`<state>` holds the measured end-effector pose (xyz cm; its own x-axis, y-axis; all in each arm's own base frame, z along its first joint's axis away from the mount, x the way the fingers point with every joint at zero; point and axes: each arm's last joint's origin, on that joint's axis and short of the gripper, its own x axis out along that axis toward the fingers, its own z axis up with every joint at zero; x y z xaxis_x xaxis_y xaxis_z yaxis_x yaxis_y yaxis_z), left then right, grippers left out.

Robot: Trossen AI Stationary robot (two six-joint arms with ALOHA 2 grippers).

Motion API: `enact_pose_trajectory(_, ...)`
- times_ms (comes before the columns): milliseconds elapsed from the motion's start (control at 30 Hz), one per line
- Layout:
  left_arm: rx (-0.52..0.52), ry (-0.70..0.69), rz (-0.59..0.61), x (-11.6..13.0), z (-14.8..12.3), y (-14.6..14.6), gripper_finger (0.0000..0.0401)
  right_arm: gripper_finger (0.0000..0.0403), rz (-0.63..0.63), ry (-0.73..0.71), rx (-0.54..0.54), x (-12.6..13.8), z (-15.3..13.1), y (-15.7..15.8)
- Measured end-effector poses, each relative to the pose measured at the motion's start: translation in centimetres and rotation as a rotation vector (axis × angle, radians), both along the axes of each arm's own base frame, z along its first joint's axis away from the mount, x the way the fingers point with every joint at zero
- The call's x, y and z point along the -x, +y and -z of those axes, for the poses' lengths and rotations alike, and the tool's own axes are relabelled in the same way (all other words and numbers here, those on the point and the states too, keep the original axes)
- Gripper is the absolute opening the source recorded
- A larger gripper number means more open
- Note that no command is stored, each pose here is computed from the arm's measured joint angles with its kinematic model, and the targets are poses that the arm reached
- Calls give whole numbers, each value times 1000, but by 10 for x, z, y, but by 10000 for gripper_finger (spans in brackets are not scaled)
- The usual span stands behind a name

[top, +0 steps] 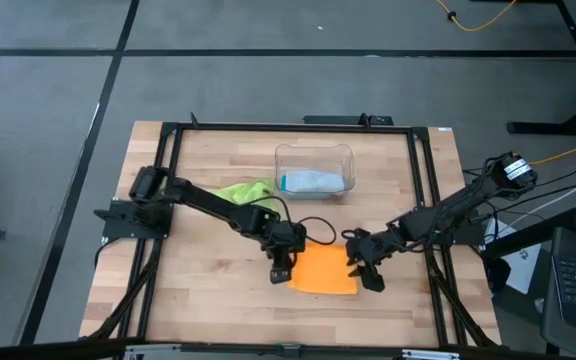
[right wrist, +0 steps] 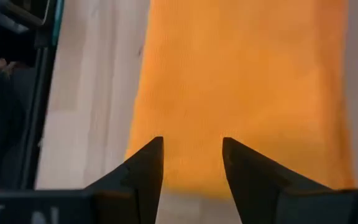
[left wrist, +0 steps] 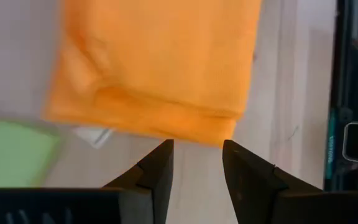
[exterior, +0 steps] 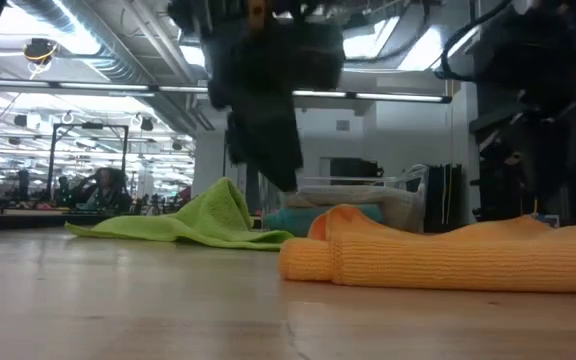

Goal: Fold microfiber towels
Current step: Fold the yellow towel

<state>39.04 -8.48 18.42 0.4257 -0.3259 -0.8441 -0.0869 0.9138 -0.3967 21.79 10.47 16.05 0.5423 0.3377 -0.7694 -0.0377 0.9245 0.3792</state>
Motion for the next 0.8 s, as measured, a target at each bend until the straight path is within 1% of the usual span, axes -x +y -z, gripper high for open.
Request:
enact_pose_trajectory(100,-70,31,-29,13,-17,4,129,167,66,-45,101,-5,1,-8)
enact_pose_trajectory(167,-116,61,-38,21,-24,4,129,167,61,-58,157,-8,4,-13)
enact_pose_trajectory(200,-136,79,-42,26,-27,5,129,167,48,-78,167,-11,5,-14)
enact_pose_trajectory(267,-178,105,-28,33,-30,3,129,167,12,-110,184,-15,6,-14)
enact_pose_trajectory(367,-224,191,31,45,-28,-3,129,167,-51,-132,228,-25,6,-10)
enact_pose_trajectory(433,-244,229,67,50,-28,-6,129,167,-100,-143,266,-34,6,-7)
enact_pose_trajectory(533,-284,266,85,56,-27,-11,129,167,-187,-145,302,-49,7,-2)
enact_pose_trajectory(600,-307,270,87,58,-26,-15,129,167,-238,-139,303,-60,8,-1)
enact_pose_trajectory(667,-323,307,84,63,-26,-18,129,167,-272,-118,298,-67,8,-1)
enact_pose_trajectory(733,-340,340,90,68,-26,-21,129,167,-300,-87,290,-73,8,-2)
enact_pose_trajectory(800,-383,381,85,73,-25,-22,129,167,-337,-61,297,-76,6,-5)
